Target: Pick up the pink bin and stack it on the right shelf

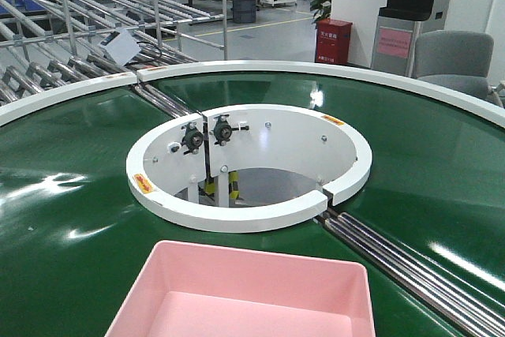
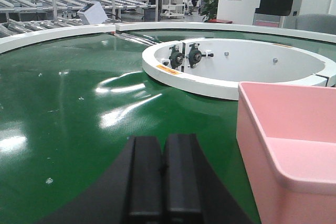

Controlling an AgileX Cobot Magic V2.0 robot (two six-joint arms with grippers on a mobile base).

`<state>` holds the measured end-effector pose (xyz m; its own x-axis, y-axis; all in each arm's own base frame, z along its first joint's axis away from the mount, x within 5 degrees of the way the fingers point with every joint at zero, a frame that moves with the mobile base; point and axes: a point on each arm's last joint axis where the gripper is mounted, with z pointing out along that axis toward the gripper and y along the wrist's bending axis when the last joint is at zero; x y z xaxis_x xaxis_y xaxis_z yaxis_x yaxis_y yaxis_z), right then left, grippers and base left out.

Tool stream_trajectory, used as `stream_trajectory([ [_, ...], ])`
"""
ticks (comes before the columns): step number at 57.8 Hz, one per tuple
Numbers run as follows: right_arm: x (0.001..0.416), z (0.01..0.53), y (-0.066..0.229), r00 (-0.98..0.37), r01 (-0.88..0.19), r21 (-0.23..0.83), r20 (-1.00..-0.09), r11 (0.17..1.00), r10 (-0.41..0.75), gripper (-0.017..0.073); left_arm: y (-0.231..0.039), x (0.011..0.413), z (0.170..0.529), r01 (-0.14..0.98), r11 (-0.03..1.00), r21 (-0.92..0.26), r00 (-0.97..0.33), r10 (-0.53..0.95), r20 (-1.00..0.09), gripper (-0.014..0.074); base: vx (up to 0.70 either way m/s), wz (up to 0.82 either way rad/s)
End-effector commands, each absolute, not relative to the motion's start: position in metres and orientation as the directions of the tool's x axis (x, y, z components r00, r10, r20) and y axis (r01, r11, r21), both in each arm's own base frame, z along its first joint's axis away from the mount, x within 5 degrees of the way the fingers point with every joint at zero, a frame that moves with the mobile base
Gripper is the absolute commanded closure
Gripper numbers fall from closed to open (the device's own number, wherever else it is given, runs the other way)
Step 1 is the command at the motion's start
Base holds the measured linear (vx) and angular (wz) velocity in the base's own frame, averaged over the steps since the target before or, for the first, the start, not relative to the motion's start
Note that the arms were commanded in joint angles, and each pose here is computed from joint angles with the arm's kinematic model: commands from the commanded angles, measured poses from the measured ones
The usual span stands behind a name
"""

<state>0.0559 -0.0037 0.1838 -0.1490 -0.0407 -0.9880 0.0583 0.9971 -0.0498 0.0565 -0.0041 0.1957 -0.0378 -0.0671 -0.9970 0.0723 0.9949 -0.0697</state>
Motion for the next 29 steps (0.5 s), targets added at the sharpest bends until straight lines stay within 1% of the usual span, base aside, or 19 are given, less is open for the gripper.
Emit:
stream_trajectory([
  [1,0.056,0.194,-0.004,-0.036,0.071,-0.072,-0.997,0.995,-0.07,0.0568,-0.004,0.056,0.204,0.085,0.993,-0.078,0.082,-0.085,-0.993,0.0601,0.0,0.0],
  [9,0.056,0.196,-0.004,-0.009,0.073,-0.071,-0.997,0.995,-0.071,0.0568,-0.005,0.055,0.214,0.097,0.992,-0.076,0.19,-0.094,-0.977,0.0601,0.0,0.0],
  [15,0.056,0.202,-0.004,0.056,0.076,-0.071,-0.996,0.995,-0.076,0.0568,-0.005,0.052,0.224,0.109,0.991,-0.073,0.299,-0.103,-0.949,0.0601,0.0,0.0],
  [19,0.054,0.216,-0.004,0.202,0.082,-0.068,-0.976,0.994,-0.083,0.0568,-0.005,0.05,0.232,0.115,0.991,-0.071,0.364,-0.109,-0.925,0.0601,0.0,0.0],
  [22,0.051,0.23,-0.003,0.325,0.084,-0.052,-0.943,0.995,-0.077,0.0568,-0.004,0.047,0.242,0.122,0.99,-0.078,0.394,-0.12,-0.911,0.0601,0.0,0.0],
  [25,0.047,0.246,-0.003,0.383,0.078,-0.02,-0.922,0.997,-0.049,0.0568,-0.004,0.043,0.259,0.123,0.989,-0.077,0.42,-0.122,-0.899,0.0601,0.0,0.0],
  [27,0.045,0.257,-0.003,0.389,0.074,-0.006,-0.921,0.997,-0.034,0.0568,-0.004,0.039,0.271,0.122,0.99,-0.076,0.428,-0.121,-0.895,0.0601,0.0,0.0],
  [29,0.043,0.269,-0.003,0.385,0.07,0.009,-0.923,0.998,-0.019,0.0568,-0.003,0.037,0.281,0.115,0.991,-0.071,0.406,-0.112,-0.907,0.0601,0.0,0.0],
])
